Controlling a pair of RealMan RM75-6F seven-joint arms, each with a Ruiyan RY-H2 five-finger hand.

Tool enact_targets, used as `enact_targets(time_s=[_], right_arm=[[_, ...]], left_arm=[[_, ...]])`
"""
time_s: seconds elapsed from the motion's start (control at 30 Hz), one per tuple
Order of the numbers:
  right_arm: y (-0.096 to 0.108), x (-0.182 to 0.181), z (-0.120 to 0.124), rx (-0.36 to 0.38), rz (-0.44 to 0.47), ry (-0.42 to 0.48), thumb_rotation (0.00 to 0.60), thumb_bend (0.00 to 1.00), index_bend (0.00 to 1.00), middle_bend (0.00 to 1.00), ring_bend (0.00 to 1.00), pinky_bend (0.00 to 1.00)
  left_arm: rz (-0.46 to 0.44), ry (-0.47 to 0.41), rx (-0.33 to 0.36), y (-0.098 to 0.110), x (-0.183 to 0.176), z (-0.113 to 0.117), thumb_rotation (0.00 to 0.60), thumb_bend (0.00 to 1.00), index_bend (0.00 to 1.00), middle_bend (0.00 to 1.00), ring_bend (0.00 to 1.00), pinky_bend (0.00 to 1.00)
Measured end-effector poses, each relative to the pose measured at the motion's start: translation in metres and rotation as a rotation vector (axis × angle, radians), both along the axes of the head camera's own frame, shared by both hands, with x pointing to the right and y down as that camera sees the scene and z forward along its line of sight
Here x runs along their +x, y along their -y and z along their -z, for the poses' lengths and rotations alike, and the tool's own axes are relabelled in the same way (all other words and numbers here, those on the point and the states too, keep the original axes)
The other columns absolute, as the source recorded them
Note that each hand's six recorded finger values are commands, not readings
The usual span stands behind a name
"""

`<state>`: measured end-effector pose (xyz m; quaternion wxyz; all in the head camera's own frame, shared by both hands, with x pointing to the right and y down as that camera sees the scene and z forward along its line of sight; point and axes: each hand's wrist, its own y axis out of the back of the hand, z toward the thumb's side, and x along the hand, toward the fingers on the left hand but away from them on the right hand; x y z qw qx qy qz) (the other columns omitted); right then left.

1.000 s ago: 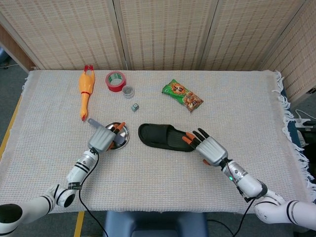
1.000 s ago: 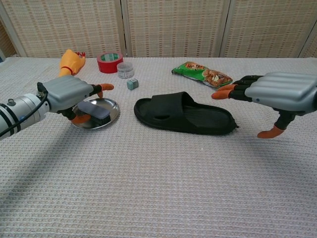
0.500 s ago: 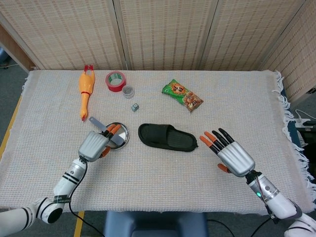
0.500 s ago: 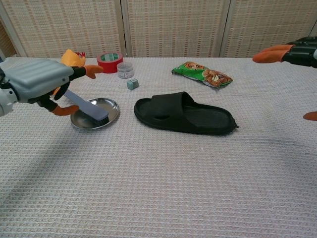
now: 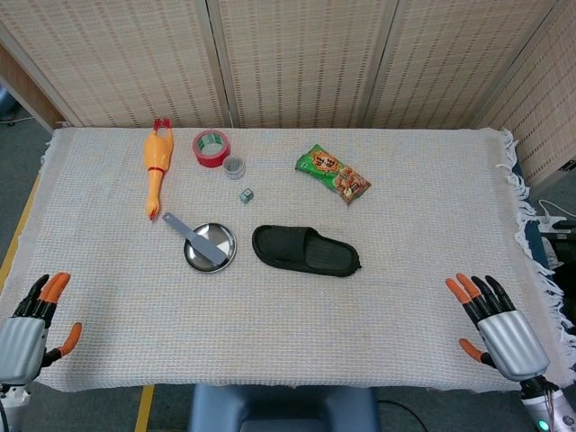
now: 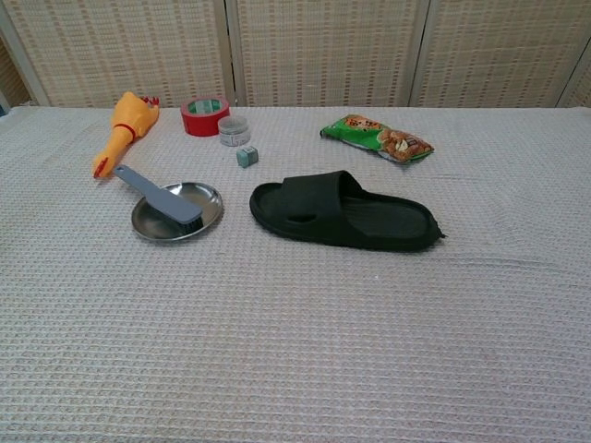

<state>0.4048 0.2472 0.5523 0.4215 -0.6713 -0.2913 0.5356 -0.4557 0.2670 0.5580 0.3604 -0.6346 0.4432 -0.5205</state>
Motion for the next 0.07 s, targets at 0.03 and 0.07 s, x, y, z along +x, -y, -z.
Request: enact_targets(time_s=[0.03, 0.07], right_arm=[[-0.0002, 0.0049, 0.0025, 0.021, -0.014, 0.011, 0.6, 0.12, 0.0, 0.0, 0.0, 0.0], [-0.0006, 0.0082, 0.0044, 0.039, -0.022, 0.014, 0.6, 0.12, 0.0, 0.0, 0.0, 0.0]], left_arm=[[0.0, 0.011, -0.001, -0.0018, -0.0035, 0.0008, 0.6, 0.42, 0.0, 0.01, 0.0, 0.2], [-0.001, 0.023, -0.002, -0.0029, -0.006, 0.0013, 0.6, 0.42, 0.0, 0.0, 0.0, 0.2]])
